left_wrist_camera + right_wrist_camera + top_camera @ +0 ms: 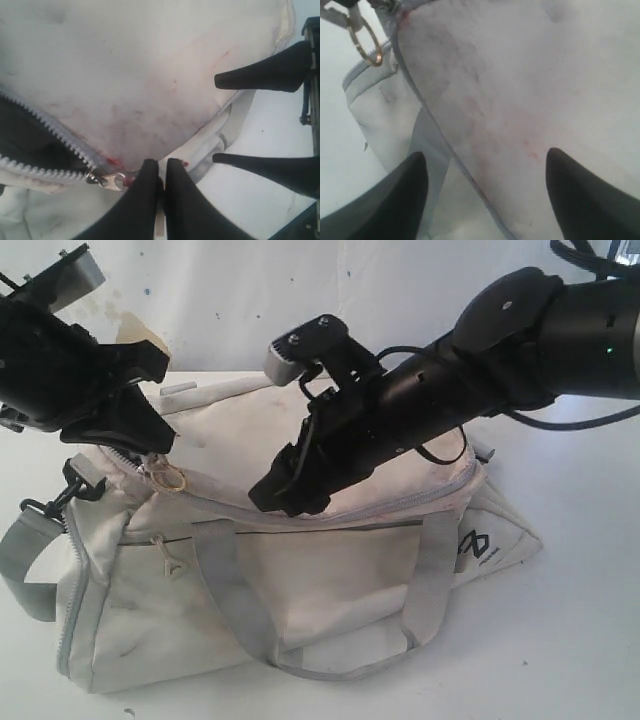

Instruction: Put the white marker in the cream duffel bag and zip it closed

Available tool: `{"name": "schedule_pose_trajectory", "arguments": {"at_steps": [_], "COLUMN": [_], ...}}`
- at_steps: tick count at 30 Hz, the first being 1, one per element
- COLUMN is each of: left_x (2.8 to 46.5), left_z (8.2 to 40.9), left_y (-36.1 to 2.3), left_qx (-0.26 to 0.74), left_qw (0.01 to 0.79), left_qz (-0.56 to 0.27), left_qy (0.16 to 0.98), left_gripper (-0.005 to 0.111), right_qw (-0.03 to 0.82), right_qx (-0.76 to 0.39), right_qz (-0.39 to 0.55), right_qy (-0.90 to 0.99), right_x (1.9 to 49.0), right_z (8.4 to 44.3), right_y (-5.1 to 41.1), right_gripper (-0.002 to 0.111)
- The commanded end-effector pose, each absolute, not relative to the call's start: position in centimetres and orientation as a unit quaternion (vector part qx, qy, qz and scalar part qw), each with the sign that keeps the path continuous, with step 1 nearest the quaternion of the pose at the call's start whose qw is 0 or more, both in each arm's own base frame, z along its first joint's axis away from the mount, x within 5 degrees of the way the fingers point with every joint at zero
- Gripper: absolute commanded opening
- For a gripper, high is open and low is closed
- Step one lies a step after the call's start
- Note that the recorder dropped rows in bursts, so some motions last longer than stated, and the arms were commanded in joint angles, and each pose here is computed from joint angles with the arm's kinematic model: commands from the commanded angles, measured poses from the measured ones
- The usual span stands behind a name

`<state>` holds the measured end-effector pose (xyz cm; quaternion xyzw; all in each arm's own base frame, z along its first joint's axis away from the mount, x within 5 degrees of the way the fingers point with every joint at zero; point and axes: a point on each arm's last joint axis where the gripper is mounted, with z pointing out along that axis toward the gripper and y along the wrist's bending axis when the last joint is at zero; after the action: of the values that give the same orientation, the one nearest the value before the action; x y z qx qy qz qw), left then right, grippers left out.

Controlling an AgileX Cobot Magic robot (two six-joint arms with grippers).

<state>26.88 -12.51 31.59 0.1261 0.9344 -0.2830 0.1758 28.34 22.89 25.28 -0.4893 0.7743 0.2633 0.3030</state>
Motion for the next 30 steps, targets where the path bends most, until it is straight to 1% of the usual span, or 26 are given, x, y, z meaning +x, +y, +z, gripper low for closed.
{"name": "schedule_pose_trajectory", "arguments": {"at_steps": [1,5,8,12,15,18,22,23,24,25,26,28,29,30], "left_x": [26.8,26.8,26.9,26.9,26.8,26.8,26.7,26.7,26.7,26.7,26.8,26.8,26.8,26.8], "left_z": [32.3,32.7,32.9,32.9,32.9,32.9,32.9,32.9,32.8,32.8,32.8,32.8,32.8,32.7], "left_y": [-11.1,-10.4,-10.0,-9.8,-9.9,-9.9,-9.9,-9.8,-9.8,-9.8,-9.8,-9.8,-9.8,-9.7], "left_qx": [0.096,0.093,0.094,0.097,0.100,0.100,0.100,0.100,0.101,0.101,0.101,0.102,0.101,0.102], "left_qw": [0.158,0.152,0.157,0.153,0.147,0.147,0.146,0.146,0.146,0.146,0.147,0.147,0.146,0.145], "left_qz": [-0.312,-0.351,-0.363,-0.364,-0.366,-0.366,-0.366,-0.365,-0.364,-0.362,-0.361,-0.361,-0.358,-0.353], "left_qy": [0.932,0.919,0.914,0.913,0.914,0.914,0.914,0.914,0.914,0.915,0.915,0.915,0.917,0.919], "left_gripper": [0.000,0.000,0.000,0.000,0.000,0.000,0.000,0.000,0.000,0.000,0.000,0.000,0.000,0.000], "right_qw": [0.327,0.336,0.328,0.329,0.370,0.396,0.394,0.394,0.393,0.391,0.386,0.378,0.373,0.371], "right_qx": [-0.530,-0.590,-0.593,-0.597,-0.587,-0.575,-0.580,-0.581,-0.583,-0.583,-0.585,-0.589,-0.590,-0.591], "right_qz": [0.245,0.227,0.230,0.228,0.197,0.172,0.167,0.167,0.168,0.170,0.175,0.182,0.186,0.188], "right_qy": [0.743,0.698,0.698,0.695,0.693,0.696,0.693,0.692,0.691,0.691,0.692,0.691,0.691,0.691], "right_x": [27.6,27.0,26.7,26.2,26.3,26.6,26.1,26.0,25.9,25.9,25.7,25.5,25.4,25.4], "right_z": [25.4,25.1,24.4,23.7,24.0,23.4,22.6,22.6,22.6,22.5,22.5,22.4,22.4,22.4], "right_y": [23.8,24.8,25.5,26.7,27.7,28.5,29.5,29.6,29.7,29.7,29.7,29.7,29.8,29.8], "right_gripper": [0.059,0.052,0.049,0.049,0.049,0.049,0.048,0.046,0.037,0.030,0.017,0.004,0.000,0.000]}}
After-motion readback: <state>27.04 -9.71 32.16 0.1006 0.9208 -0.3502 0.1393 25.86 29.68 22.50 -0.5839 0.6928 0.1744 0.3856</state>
